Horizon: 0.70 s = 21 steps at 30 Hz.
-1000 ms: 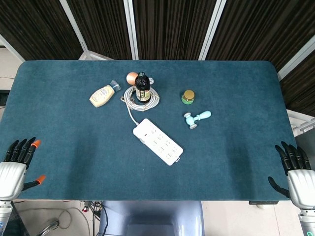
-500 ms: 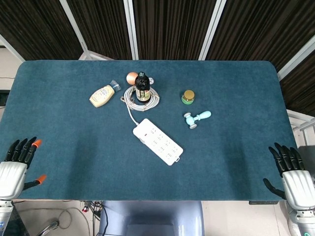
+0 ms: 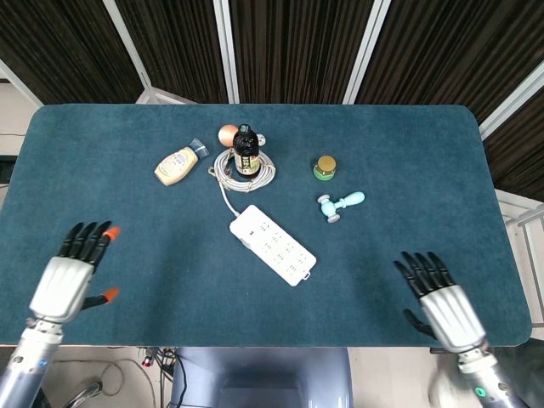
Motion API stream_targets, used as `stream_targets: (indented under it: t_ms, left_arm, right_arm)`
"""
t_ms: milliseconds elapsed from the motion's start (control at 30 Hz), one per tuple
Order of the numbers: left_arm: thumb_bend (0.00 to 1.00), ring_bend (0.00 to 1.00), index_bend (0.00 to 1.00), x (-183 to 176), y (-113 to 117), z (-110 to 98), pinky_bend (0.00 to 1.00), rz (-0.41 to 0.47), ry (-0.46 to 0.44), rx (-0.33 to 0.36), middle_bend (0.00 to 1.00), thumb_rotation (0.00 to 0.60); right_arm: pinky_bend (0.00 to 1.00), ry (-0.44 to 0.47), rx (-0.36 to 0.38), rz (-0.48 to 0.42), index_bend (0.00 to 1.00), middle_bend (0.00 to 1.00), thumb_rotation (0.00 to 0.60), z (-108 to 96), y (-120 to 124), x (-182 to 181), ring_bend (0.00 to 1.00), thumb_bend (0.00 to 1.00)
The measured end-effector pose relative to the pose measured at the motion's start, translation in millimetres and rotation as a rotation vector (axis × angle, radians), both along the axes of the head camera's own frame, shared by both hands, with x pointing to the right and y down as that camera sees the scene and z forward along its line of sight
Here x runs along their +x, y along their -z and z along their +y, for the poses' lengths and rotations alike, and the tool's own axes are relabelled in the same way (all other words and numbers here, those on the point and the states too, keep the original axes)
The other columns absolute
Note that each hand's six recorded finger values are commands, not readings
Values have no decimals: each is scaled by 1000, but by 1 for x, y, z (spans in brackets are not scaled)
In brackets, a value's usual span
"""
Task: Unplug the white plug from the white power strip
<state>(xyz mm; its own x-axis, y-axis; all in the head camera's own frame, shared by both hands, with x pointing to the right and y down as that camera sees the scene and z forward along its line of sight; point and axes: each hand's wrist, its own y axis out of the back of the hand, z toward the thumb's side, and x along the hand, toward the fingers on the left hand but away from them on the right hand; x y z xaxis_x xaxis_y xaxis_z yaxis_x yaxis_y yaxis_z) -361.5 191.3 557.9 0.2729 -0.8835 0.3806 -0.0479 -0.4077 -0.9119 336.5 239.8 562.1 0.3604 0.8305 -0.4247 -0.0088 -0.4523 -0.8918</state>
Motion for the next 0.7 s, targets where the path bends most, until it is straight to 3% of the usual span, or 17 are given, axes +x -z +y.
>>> stream_targets:
  t_ms: [333, 700]
  left_arm:
    - [36, 0, 47, 91, -13, -36, 0, 47, -145, -40, 16, 600]
    - [36, 0, 52, 171, -40, -56, 0, 51, -253, -89, 20, 600]
  right_arm:
    - [0, 187, -105, 3, 0, 0, 600, 14, -45, -81, 0, 631]
    - [0, 236, -167, -33, 0, 0, 600, 12, -82, -144, 0, 725]
